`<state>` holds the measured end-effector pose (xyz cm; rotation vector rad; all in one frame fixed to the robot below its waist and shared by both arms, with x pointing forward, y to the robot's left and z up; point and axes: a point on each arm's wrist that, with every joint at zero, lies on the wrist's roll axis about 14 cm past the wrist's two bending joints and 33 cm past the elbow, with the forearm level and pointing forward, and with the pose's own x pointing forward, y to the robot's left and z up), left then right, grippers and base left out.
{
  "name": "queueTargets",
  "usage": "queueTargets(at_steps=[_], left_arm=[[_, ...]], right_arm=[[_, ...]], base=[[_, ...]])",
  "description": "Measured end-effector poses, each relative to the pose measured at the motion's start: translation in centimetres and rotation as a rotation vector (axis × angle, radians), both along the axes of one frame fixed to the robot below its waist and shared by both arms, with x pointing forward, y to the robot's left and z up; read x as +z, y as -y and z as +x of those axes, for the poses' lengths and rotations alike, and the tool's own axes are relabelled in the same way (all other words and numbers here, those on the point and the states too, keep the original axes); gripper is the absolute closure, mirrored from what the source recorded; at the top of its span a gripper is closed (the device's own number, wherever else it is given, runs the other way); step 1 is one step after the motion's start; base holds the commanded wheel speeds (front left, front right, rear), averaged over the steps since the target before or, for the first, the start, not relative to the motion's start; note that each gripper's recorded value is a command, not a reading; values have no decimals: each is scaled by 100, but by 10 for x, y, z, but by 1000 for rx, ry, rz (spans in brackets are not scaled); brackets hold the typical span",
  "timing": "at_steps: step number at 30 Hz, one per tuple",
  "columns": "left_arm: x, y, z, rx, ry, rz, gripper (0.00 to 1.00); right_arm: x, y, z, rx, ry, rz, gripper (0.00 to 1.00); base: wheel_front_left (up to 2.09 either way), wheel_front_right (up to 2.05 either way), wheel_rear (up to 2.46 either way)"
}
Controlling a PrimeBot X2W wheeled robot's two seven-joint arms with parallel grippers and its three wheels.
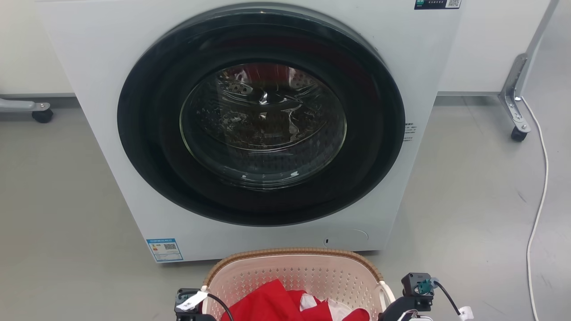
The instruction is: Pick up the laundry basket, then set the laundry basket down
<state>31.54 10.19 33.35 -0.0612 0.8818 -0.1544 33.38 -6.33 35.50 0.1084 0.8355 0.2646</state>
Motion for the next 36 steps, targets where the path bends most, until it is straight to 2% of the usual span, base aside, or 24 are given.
queueTargets(at_steps=[18, 23, 36], left_arm=[[-12, 0, -3, 4, -35, -1, 100], [-18, -1, 1, 14, -49, -3, 100], [-26, 2, 49, 19, -38, -4, 100]], right_arm=[[-9, 0, 0, -2, -26, 2, 100], [-9, 0, 10, -3, -24, 4, 100], [-16, 6, 61, -21, -11, -9, 100]], base=[[0, 0, 0], [0, 0, 0], [0, 0, 0]])
